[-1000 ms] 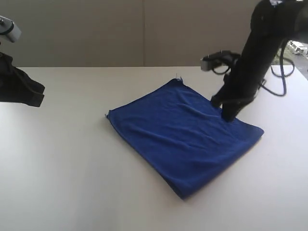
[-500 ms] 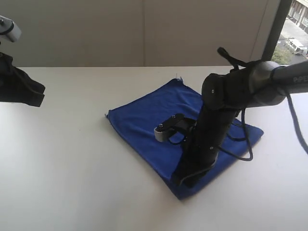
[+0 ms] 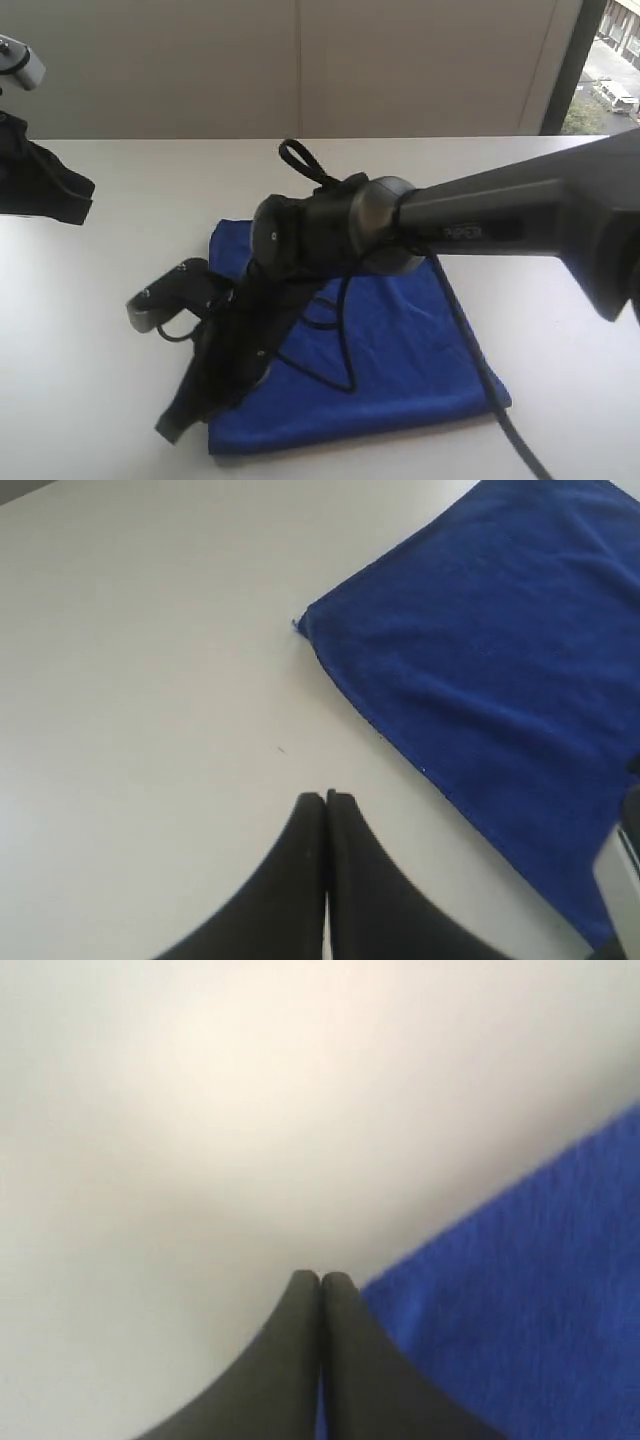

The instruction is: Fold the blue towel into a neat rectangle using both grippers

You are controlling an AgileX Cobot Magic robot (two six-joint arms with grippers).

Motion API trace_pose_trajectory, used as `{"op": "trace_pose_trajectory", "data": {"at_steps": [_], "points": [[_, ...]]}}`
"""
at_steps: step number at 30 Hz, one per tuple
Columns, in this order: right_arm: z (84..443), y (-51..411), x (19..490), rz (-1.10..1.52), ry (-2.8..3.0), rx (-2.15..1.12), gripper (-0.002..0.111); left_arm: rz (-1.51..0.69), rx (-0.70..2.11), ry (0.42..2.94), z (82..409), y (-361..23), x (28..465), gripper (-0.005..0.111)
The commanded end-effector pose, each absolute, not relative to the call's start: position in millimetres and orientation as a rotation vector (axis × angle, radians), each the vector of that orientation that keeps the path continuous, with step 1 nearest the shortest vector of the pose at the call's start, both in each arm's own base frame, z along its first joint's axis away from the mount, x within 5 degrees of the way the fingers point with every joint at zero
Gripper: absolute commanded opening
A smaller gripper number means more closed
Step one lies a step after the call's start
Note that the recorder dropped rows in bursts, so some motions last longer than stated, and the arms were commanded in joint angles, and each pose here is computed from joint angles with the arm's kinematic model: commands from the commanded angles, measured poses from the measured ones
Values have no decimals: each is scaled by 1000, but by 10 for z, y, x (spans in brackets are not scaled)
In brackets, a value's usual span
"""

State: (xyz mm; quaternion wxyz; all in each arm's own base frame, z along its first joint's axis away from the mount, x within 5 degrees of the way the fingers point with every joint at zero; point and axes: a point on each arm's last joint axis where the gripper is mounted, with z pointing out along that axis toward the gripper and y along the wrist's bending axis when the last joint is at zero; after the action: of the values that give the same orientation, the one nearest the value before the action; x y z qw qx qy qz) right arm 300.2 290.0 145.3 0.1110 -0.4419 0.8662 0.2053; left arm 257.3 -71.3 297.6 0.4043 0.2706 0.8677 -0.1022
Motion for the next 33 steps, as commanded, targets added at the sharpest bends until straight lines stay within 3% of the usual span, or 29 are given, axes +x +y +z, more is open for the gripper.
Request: {"op": "trace_pose_trajectory", "data": {"at_steps": [1,5,10,17,33], "points": [[1877,2883,3277,500,2453,-1249,0,-303,689,2221,2964,-718,2519,0],[2008,2339,3579,181,2556,-1134,0,-394,797,2261,2825,-879,2526,0],[1969,1733,3832,135,2696,-966,0,-543,921,2286,2470,-1248,2682,0],[1835,1163,4005,100,2738,-767,0,-550,962,2355,1995,-1634,3102,0],[1763,941,4014,70,2776,-719,0,-480,1063,2332,1461,-1972,3833,0]]}}
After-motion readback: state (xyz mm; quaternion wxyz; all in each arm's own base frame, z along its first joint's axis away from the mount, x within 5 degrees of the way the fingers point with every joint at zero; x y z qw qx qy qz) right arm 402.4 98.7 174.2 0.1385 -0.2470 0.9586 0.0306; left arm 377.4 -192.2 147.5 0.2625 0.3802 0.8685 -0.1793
